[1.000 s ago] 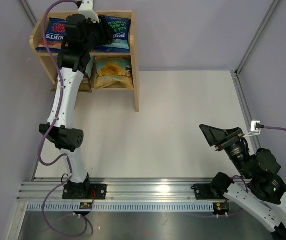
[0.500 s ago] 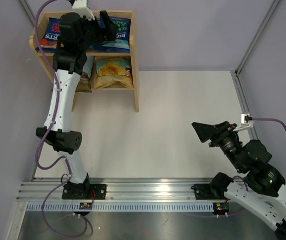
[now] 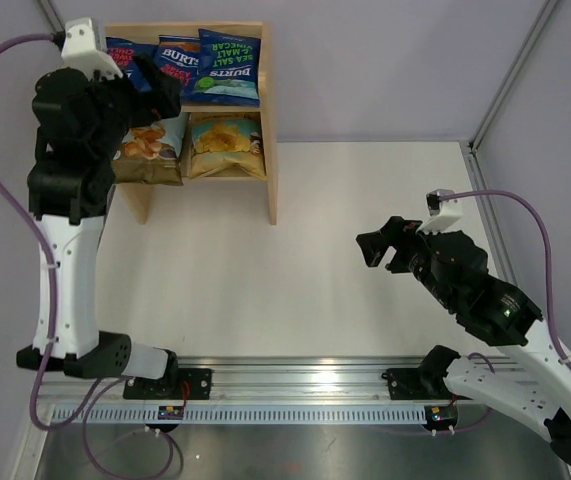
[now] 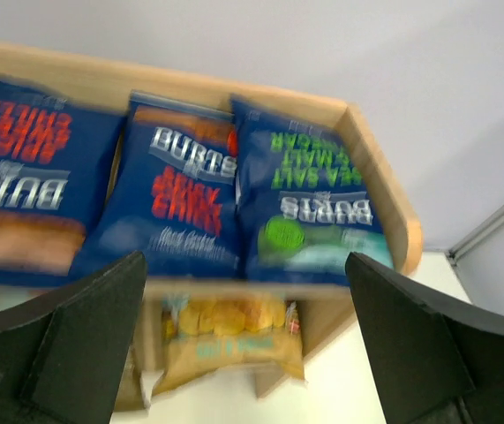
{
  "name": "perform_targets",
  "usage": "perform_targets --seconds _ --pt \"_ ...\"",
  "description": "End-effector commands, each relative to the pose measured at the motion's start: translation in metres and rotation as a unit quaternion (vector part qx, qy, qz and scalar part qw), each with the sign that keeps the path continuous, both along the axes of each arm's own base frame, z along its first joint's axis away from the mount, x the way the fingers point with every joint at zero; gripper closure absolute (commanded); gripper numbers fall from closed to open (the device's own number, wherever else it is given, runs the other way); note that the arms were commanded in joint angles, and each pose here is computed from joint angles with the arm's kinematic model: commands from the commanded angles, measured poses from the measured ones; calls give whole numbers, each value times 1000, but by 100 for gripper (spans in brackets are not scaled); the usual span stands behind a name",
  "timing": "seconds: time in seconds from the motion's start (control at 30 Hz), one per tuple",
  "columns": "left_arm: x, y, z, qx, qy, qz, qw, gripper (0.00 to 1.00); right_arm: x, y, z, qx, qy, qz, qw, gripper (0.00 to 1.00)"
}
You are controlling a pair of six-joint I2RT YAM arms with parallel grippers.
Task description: Place and organize the chips bags onto the shelf
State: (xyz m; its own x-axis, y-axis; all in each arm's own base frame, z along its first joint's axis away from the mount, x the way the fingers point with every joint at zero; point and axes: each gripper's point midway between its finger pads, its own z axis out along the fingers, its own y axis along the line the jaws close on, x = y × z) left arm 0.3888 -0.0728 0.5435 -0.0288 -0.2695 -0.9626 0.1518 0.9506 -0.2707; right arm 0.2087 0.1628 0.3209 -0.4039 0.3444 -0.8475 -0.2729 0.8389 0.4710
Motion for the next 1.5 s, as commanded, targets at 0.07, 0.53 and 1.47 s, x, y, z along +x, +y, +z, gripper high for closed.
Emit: perform_targets --seconds 0.07,0.53,1.47 --pt "-59 20 -53 14 63 29 997 1 11 -34 18 -64 -24 -73 995 15" --pt "-170 34 -199 52 128 9 990 1 -5 -87 27 -126 -46 -127 983 1" --pt "-198 25 -281 57 53 -32 996 1 -12 -103 -16 -156 -69 -131 977 1"
